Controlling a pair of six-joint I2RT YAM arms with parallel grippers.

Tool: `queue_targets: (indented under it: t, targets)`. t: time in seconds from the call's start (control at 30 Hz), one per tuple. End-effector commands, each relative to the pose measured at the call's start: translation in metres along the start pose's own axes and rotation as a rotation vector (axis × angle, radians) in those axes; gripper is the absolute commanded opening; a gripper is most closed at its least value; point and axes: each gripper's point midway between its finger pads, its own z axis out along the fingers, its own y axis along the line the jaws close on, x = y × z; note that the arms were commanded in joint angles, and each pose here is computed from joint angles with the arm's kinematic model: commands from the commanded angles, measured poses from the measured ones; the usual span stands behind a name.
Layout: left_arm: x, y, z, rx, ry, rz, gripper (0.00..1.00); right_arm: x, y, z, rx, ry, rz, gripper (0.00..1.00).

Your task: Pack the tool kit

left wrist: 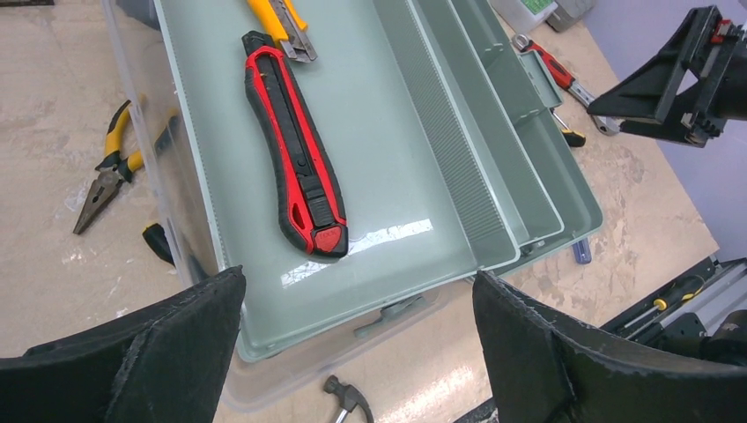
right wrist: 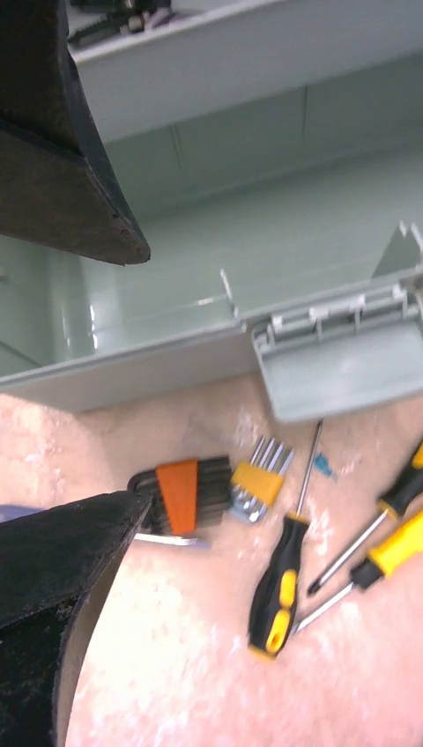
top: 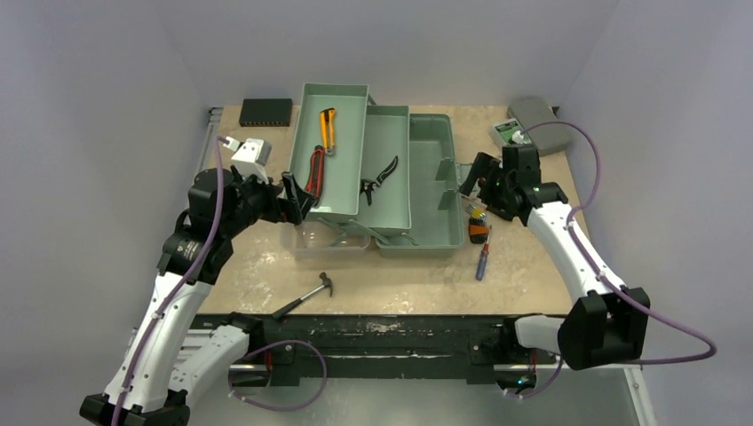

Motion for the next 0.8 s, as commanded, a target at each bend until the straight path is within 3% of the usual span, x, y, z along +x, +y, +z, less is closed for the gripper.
queue_targets:
  t: [0.0,0.23,0.37,0.53,0.77]
  targets:
    - [-0.008,-0.002,-0.007,0.004,-0.04,0.007,0.96,0.02,-0.043,-0.012,0.163,0.029,0.021,0.99]
    - [-0.009,-0.007,-0.012,0.02,-0.056,0.004,0.96,0.049,-0.114,-0.027,0.457,-0.041,0.195,0.99]
    - [-0.009,-0.01,-0.012,0.038,-0.055,-0.003,0.96,0.058,-0.112,-0.014,0.408,-0.036,0.214,0.96]
    - [-0.01,-0.012,-0.013,0.048,-0.058,-0.004,0.96,0.083,-0.095,0.017,0.274,0.125,0.099,0.94]
    - [-0.01,-0.012,-0.013,0.046,-0.055,-0.003,0.96,0.126,-0.106,0.041,0.303,0.31,0.083,0.73]
